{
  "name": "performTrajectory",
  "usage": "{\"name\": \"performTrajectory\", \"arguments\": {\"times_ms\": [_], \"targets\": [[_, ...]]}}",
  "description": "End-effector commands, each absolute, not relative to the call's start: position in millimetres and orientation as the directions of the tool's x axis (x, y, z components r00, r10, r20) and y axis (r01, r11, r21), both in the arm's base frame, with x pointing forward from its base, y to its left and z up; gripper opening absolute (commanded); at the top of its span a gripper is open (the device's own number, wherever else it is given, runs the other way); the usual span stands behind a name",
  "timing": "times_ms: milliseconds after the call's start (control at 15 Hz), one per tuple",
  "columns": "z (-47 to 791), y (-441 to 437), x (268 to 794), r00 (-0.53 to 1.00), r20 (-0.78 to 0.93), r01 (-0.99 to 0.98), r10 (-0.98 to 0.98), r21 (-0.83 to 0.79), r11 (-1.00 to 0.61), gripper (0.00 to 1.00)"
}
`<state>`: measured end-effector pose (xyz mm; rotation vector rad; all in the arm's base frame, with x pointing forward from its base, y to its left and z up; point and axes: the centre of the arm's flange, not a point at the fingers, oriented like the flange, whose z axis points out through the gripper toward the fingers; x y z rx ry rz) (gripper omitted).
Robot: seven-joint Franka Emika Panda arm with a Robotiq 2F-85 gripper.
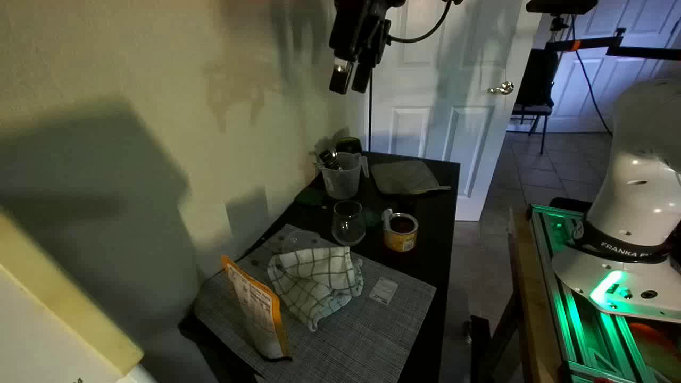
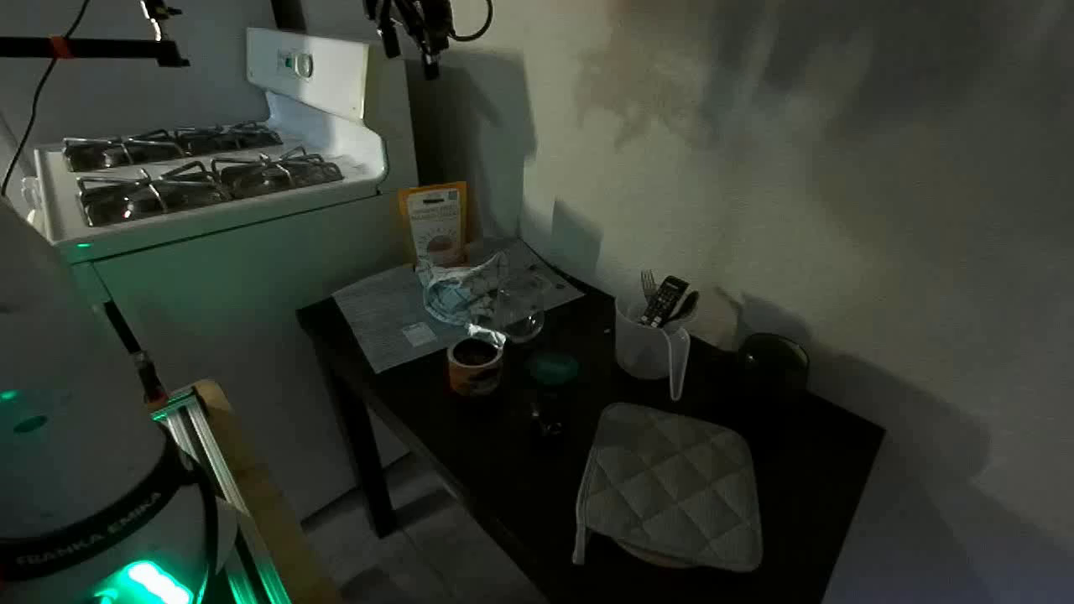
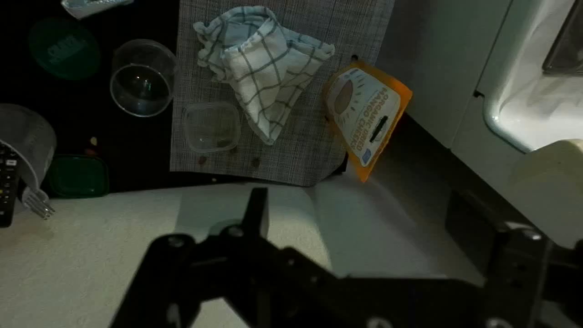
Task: Pick up the black remote from the clear measuring cup and put it on the gray oven mat
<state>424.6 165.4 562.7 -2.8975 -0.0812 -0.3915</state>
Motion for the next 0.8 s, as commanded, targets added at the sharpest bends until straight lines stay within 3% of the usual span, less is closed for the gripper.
{"name": "performTrajectory", "arguments": {"times_ms": [0,467,733], "targets": [[562.7,165.5,424.6,0.963,0.268,0.083,0.026,-0.205,-0.975,1.0],[562.7,165.5,424.6,0.963,0.268,0.084,0.026,-0.205,-0.975,1.0],[527.6,127.2,456.4,0.96,0.279,0.063,0.02,-0.144,-0.988,1.0]]}}
